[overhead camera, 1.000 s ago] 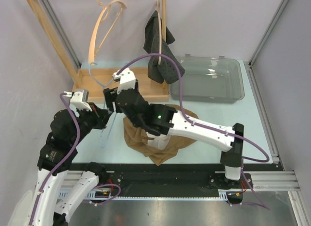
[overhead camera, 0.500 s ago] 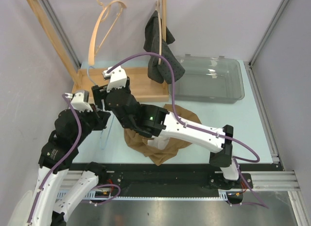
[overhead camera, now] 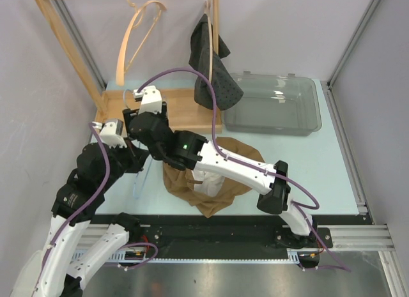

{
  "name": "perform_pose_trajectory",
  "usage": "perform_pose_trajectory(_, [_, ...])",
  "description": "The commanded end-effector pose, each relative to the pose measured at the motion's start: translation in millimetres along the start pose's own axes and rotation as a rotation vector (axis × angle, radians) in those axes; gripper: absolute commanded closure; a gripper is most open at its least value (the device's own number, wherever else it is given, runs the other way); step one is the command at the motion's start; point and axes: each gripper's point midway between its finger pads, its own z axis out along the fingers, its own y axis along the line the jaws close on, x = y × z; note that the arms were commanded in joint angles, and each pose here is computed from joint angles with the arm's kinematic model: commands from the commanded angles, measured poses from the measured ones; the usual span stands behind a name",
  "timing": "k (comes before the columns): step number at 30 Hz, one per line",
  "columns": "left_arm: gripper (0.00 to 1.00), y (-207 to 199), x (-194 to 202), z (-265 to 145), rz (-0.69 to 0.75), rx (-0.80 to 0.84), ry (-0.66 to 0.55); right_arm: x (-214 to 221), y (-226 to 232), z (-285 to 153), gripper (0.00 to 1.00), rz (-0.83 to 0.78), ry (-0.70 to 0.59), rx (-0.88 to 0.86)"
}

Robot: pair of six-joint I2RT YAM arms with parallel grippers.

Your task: Place the skirt on the hanger

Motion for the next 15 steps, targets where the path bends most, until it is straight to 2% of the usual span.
perform_pose_trajectory(1, [1.0, -15.1, -19.4, -6.2, 0.009, 0.056, -0.052, -0.7, 0.2, -2.1, 0.29, 0.073, 0.021, -0.021])
perform_pose_trajectory(4, [1.0, -18.0, -17.5, -6.4, 0.005, 0.07, -0.044, 6.5, -7.6, 2.6, 0.41, 0.097, 0.041, -0.001])
perform_pose_trajectory(7, [1.0, -20.0, -17.3, -6.3, 0.0, 0.081, -0.044, 2.5, -15.2, 4.4, 0.63, 0.111, 0.037, 0.023])
perform_pose_trajectory(8, [1.0, -20.3, -17.8, -5.8, 0.0, 0.081, -0.045, 1.7, -18.6, 4.8, 0.76, 0.111, 0.033, 0.038])
perform_pose_trajectory(9, [0.99, -21.0, -19.2, -6.5, -0.002, 0.084, -0.051, -0.9, -19.4, 4.0, 0.82, 0.116, 0.028, 0.043])
perform_pose_trajectory(10, [0.97, -20.7, -18.5, -5.8, -0.002, 0.083, -0.048, -3.1, -22.4, 3.1, 0.88, 0.117, 0.025, 0.053])
perform_pose_trajectory(11, [0.89, -21.5, -20.2, -6.3, -0.002, 0.085, -0.053, -3.8, -24.0, 4.0, 0.97, 0.121, 0.021, 0.061])
perform_pose_trajectory(12, [0.87, -21.6, -20.8, -6.7, -0.001, 0.086, -0.055, -5.7, -25.9, 4.4, 1.0, 0.125, 0.017, 0.066])
perform_pose_trajectory(15, [0.84, -21.5, -20.6, -7.1, 0.001, 0.086, -0.055, -11.1, -31.0, 4.9, 1.0, 0.136, 0.008, 0.081])
